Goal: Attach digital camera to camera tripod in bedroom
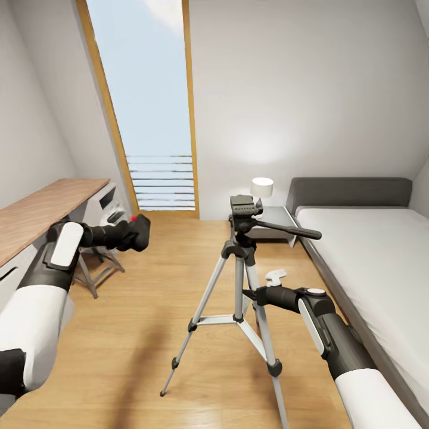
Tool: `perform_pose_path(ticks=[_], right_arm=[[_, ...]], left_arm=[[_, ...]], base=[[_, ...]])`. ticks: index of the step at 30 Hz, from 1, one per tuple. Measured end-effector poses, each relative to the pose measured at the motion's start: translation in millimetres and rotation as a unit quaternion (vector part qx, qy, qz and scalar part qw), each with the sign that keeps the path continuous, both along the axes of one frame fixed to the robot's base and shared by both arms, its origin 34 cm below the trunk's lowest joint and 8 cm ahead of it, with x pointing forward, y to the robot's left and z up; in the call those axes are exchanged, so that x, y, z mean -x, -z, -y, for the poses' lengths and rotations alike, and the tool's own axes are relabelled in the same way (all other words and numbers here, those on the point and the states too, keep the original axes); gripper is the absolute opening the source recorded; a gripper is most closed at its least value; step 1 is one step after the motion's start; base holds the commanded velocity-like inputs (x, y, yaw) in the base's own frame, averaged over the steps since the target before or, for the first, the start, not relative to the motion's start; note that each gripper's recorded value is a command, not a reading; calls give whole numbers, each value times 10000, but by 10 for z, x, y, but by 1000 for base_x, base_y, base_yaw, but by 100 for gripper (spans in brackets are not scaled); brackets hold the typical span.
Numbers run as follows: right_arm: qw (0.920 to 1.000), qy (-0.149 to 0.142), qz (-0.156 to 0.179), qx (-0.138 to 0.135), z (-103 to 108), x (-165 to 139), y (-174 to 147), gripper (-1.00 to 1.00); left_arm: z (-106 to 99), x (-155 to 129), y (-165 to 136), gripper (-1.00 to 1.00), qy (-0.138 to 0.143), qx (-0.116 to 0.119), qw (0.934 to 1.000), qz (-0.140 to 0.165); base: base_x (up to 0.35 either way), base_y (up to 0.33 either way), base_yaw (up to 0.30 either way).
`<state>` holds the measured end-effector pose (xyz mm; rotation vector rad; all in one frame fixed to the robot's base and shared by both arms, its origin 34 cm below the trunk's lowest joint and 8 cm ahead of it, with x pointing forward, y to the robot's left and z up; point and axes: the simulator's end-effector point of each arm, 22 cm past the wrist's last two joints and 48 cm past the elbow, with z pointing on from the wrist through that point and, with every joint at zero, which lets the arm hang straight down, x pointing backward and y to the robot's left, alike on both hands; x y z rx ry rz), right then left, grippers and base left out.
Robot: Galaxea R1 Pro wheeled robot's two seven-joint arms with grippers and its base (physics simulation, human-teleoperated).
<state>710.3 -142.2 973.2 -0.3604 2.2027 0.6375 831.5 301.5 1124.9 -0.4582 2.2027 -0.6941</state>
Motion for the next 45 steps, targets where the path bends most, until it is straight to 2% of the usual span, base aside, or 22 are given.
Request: perform_pose_path(ticks=[1,2,3,4,7,12,15,18,22,25,27,28,29,30,31,32,33,34,35,37,43,45], right_arm=[[10000,0,-1,-3,0,4,2,-100],[10000,-1,0,0,0,1,1,-100],[10000,-1,-1,-2,0,4,2,-100],[10000,-1,0,0,0,2,1,-100],[10000,-2,-1,0,0,3,1,-100],[10000,-3,-2,2,-3,3,2,-100],[10000,-4,-5,1,-4,4,3,-100],[10000,-4,-5,2,-4,4,3,-100],[10000,-4,-6,2,-4,4,2,-100],[10000,0,-3,2,-1,2,1,-100],[10000,2,-3,2,0,2,0,-100],[10000,-2,-4,3,-1,3,1,-100],[10000,-3,-4,5,0,2,0,-100],[10000,-2,-3,-1,-1,9,3,-100],[10000,-6,-8,4,-3,1,0,-100],[10000,-4,-5,3,0,9,1,-100],[10000,-8,-13,10,-3,-1,-2,-100],[10000,-5,-7,9,1,13,0,-100],[10000,-6,-14,14,0,6,-3,-100],[10000,-7,-14,13,0,7,-3,-100],[10000,-7,-15,13,-1,7,-3,-100],[10000,-6,-16,13,-1,7,-3,-100]], left_arm=[[96,-55,-158,-100,46,106,9998,129],[183,-133,-325,-100,64,45,9997,239],[262,-167,-439,-100,95,116,9994,321],[354,-213,-540,-100,115,74,9992,376],[612,-262,-672,-100,198,165,9988,422],[586,-263,-584,-100,-61,-139,9998,158],[623,-251,-541,-100,-140,-167,9998,34],[840,-238,-567,-100,-35,-6,10000,12],[1028,-222,-606,-100,114,86,9999,38],[1117,-223,-638,-100,210,118,9997,101],[1245,-227,-711,-100,372,223,9988,237],[1440,-236,-945,-100,634,526,9947,615],[1529,-235,-1327,-100,783,710,9874,1179],[1564,-207,-1542,-100,849,801,9823,1465],[1583,-181,-1819,-100,925,815,9742,1891],[1628,-119,-2032,-100,1015,951,9665,2157],[1659,-13,-2411,-100,1213,1048,9477,2758],[1700,119,-2665,-100,1326,1229,9357,3029],[1672,97,-2653,-100,1292,1105,9366,3065],[1675,111,-2683,-100,1304,1102,9349,3113],[1655,78,-2688,-100,1195,878,9359,3194],[1728,87,-2694,-100,1241,825,9347,3226]], base=[[0,0,0],[0,0,0],[0,0,0],[0,0,0],[0,0,0],[0,0,0],[0,0,0],[0,0,0],[0,0,0],[0,0,0],[0,0,0],[0,0,0],[0,0,0],[0,0,0],[0,0,0],[0,0,0],[0,0,0],[0,0,0],[0,0,0],[0,0,0],[0,0,0],[7,0,0]])
